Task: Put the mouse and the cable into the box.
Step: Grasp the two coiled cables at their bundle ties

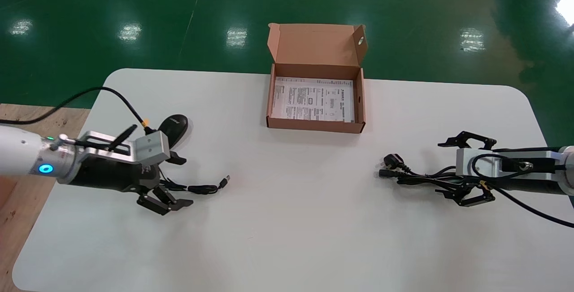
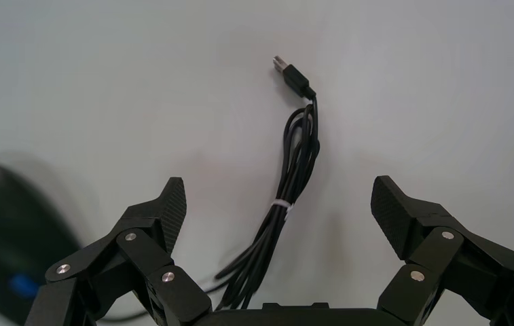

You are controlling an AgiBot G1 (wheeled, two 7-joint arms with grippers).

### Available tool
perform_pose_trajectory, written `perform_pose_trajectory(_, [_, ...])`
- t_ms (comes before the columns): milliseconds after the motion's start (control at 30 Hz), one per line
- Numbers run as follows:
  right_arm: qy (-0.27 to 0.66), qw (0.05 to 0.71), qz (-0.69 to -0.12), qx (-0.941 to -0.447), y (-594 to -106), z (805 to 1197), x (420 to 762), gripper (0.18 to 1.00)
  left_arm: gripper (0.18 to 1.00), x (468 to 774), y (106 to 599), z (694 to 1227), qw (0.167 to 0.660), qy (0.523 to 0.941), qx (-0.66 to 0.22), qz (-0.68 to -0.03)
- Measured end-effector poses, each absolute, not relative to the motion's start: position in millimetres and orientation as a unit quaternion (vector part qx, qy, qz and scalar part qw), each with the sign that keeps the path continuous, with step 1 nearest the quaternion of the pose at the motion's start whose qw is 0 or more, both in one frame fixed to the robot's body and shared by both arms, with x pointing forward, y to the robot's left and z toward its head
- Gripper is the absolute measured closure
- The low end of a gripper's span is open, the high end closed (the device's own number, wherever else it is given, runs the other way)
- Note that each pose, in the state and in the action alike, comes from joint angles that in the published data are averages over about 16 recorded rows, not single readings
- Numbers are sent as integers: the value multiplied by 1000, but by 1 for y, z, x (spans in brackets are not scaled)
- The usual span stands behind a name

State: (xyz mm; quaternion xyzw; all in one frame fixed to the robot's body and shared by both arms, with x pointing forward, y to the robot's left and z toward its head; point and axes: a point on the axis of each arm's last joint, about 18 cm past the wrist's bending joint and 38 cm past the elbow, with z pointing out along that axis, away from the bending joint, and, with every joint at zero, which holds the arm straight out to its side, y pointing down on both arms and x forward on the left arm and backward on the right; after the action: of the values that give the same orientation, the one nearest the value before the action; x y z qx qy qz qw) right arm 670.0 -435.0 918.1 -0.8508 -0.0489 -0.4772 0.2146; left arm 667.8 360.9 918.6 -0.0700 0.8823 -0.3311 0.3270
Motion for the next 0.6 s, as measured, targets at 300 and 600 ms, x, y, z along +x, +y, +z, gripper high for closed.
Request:
perform_pose_trajectory(300, [-35, 208, -475, -854, -429, 910, 684, 179, 183, 682, 364, 898, 337, 884, -76, -315])
perform_pose_trajectory(600, [-26, 216, -472, -855, -424, 909, 687, 184, 201, 684, 365, 892, 339, 887, -74, -305])
